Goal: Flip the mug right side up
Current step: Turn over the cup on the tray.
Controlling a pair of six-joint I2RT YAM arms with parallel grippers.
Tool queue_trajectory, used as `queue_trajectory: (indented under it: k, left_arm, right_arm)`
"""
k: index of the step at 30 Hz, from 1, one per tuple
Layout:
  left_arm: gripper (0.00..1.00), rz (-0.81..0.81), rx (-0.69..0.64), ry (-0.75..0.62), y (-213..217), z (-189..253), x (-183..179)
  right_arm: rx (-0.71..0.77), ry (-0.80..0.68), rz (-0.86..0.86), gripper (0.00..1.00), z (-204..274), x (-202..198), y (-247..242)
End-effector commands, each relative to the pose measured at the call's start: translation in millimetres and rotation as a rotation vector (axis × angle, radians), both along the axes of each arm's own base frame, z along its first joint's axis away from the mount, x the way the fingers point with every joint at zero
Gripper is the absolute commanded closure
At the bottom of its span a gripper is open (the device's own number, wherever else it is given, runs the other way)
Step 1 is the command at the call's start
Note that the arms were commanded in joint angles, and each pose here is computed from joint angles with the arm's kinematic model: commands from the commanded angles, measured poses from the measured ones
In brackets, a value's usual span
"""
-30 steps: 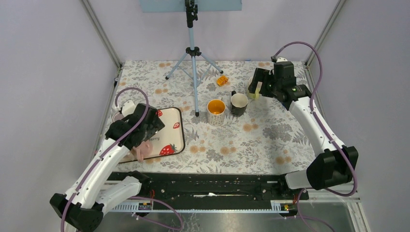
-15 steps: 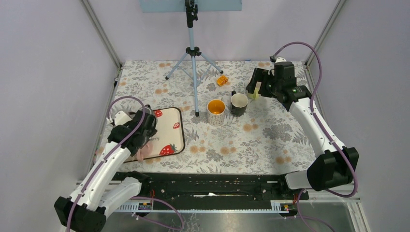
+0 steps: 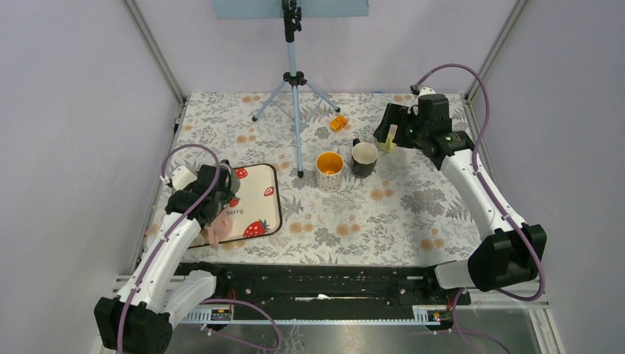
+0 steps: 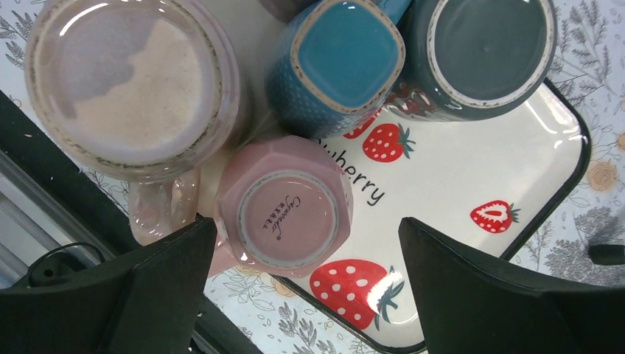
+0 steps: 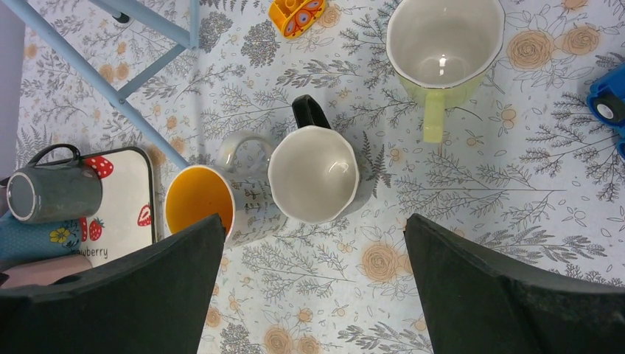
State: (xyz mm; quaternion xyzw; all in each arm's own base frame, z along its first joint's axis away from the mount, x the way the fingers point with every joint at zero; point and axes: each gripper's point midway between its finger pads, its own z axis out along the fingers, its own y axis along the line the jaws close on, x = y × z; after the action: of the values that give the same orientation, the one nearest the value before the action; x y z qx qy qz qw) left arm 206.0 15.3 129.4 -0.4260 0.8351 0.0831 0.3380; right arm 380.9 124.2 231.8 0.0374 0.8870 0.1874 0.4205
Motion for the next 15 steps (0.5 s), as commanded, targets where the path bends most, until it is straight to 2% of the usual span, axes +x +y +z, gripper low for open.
queue_trajectory:
  k: [1,15]
  left_arm:
    - [0.01,-0.042,-0.015,-0.019,-5.5,-4.9,13.0]
    - [0.01,-0.143,-0.153,-0.026,-37.0,-28.7,22.4]
  right_arm:
    - [0.031,-0.066,0.026,0.00,21.3,-3.0,5.7]
    - [0.035,-0.073,0.039,0.00,24.2,-3.5,7.2]
